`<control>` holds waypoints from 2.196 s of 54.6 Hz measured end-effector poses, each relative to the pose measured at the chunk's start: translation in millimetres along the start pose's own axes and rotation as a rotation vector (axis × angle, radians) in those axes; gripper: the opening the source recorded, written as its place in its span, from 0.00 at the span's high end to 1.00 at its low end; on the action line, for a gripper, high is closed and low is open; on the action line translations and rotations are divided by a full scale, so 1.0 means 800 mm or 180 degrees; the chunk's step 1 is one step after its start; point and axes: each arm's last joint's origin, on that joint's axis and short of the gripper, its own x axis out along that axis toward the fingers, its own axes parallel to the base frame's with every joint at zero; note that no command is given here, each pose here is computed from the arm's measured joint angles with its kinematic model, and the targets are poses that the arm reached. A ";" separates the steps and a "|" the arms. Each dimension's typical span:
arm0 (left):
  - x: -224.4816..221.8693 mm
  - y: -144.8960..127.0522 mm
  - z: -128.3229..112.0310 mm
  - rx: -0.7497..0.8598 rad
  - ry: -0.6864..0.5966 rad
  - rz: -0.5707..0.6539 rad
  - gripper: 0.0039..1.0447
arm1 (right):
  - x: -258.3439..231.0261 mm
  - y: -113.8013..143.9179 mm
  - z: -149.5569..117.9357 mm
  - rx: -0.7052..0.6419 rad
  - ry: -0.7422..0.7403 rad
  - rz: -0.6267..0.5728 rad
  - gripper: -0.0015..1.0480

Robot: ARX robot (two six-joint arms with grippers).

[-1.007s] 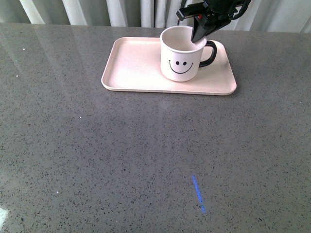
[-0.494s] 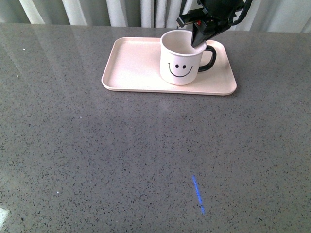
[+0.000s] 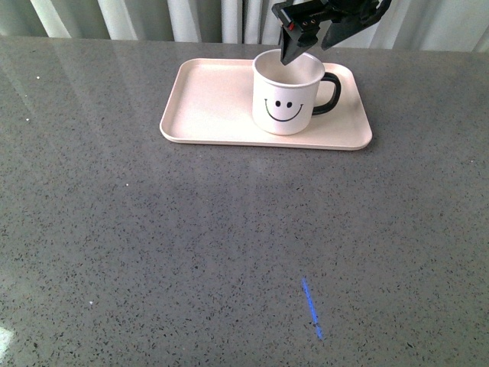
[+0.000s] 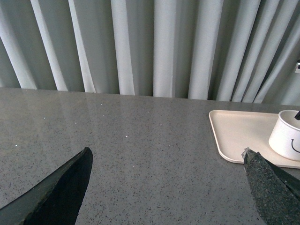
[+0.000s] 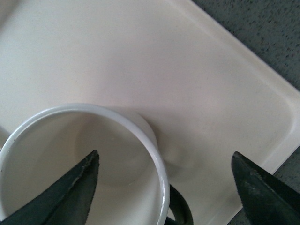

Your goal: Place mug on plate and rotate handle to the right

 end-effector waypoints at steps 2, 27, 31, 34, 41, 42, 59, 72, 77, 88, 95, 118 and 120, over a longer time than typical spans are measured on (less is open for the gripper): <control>0.000 0.000 0.000 0.0000 0.0000 -0.0001 0.09 | -0.002 -0.001 0.001 -0.0009 -0.0047 -0.0021 0.12; 0.000 0.000 0.000 0.0000 0.0000 -0.0001 0.09 | -0.101 -0.006 0.008 0.0098 -0.1533 -0.1005 0.20; 0.000 0.000 0.000 -0.0001 0.0000 0.0001 0.09 | -0.102 0.000 -0.016 0.0521 -0.2083 -0.1329 0.30; 0.000 0.000 0.000 0.0000 0.0000 0.0001 0.09 | -0.108 0.011 -0.054 0.0770 -0.2709 -0.1424 0.41; 0.000 0.000 0.000 0.0000 0.0000 0.0000 0.09 | -0.141 0.041 -0.139 0.0965 -0.3239 -0.1431 0.68; 0.000 0.000 0.000 0.0000 0.0000 0.0000 0.09 | -0.146 0.045 -0.153 0.0990 -0.3244 -0.1434 0.73; 0.000 0.000 0.000 0.0000 0.0000 0.0000 0.09 | -0.173 0.093 -0.272 0.1043 -0.3098 -0.1375 0.98; 0.000 0.000 0.000 0.0000 0.0000 0.0000 0.09 | -0.194 0.110 -0.327 0.1053 -0.3074 -0.1377 0.98; 0.000 0.000 0.000 0.0000 0.0000 0.0000 0.09 | -0.203 0.121 -0.346 0.1051 -0.3080 -0.1374 0.98; 0.000 0.000 0.000 0.0000 0.0000 0.0000 0.09 | -0.205 0.139 -0.377 0.1052 -0.3061 -0.1367 0.98; 0.000 0.000 0.000 0.0000 0.0000 -0.0001 0.09 | -0.212 0.146 -0.388 0.1053 -0.3052 -0.1364 0.98; 0.000 0.000 0.000 0.0000 0.0000 0.0000 0.09 | -0.234 0.165 -0.414 0.1049 -0.3076 -0.1370 0.98; 0.000 0.000 0.000 0.0000 0.0000 -0.0001 0.09 | -0.237 0.166 -0.416 0.1046 -0.3093 -0.1374 0.98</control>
